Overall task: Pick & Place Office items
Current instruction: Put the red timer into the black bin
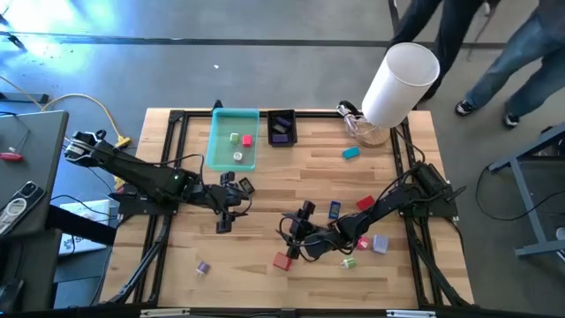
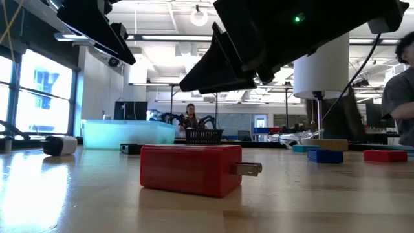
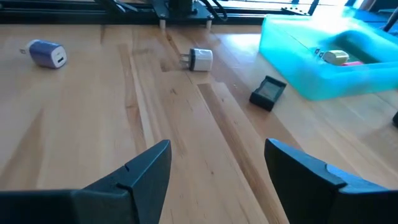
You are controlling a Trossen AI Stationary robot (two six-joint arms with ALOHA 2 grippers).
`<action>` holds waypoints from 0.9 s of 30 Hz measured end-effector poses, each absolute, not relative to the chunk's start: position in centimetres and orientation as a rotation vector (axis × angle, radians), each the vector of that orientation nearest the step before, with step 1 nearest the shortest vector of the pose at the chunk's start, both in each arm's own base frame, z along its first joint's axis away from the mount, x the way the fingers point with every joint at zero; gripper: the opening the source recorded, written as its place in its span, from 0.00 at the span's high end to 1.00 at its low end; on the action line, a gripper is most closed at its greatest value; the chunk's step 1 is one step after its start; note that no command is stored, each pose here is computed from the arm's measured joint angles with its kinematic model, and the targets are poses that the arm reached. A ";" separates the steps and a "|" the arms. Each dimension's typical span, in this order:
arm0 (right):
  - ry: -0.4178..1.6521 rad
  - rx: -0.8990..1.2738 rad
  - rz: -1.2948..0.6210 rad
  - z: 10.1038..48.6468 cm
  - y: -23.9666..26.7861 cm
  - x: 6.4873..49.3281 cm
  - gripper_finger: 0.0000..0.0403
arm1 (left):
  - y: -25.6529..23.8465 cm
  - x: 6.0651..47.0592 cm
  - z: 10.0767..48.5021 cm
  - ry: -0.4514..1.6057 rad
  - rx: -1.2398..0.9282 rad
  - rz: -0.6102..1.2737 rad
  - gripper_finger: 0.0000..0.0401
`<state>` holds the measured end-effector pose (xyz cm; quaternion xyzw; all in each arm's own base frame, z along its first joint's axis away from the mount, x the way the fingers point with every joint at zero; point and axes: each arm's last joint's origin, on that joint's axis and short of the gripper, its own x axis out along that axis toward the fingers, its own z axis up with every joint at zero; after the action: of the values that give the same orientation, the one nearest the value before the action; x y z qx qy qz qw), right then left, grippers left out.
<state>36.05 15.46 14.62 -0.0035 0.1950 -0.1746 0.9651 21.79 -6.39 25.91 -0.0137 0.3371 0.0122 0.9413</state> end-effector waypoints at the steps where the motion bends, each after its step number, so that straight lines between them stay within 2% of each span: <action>1: 0.394 -0.007 -0.353 14.6 15.5 36.0 0.39 | -6.4 21.8 25.9 0.688 -0.028 0.025 0.44; 21: 0.403 -0.088 -0.341 14.9 15.4 36.0 0.39 | -6.4 21.8 25.9 0.688 -0.022 0.023 0.44; 27: 0.403 -0.133 -0.353 18.4 14.9 34.8 0.39 | -6.4 21.8 25.9 0.688 -0.028 0.026 0.44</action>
<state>34.82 14.91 18.39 -0.0658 0.1989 -0.1741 0.9622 21.79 -6.39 25.90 -0.0138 0.3373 0.0126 0.9412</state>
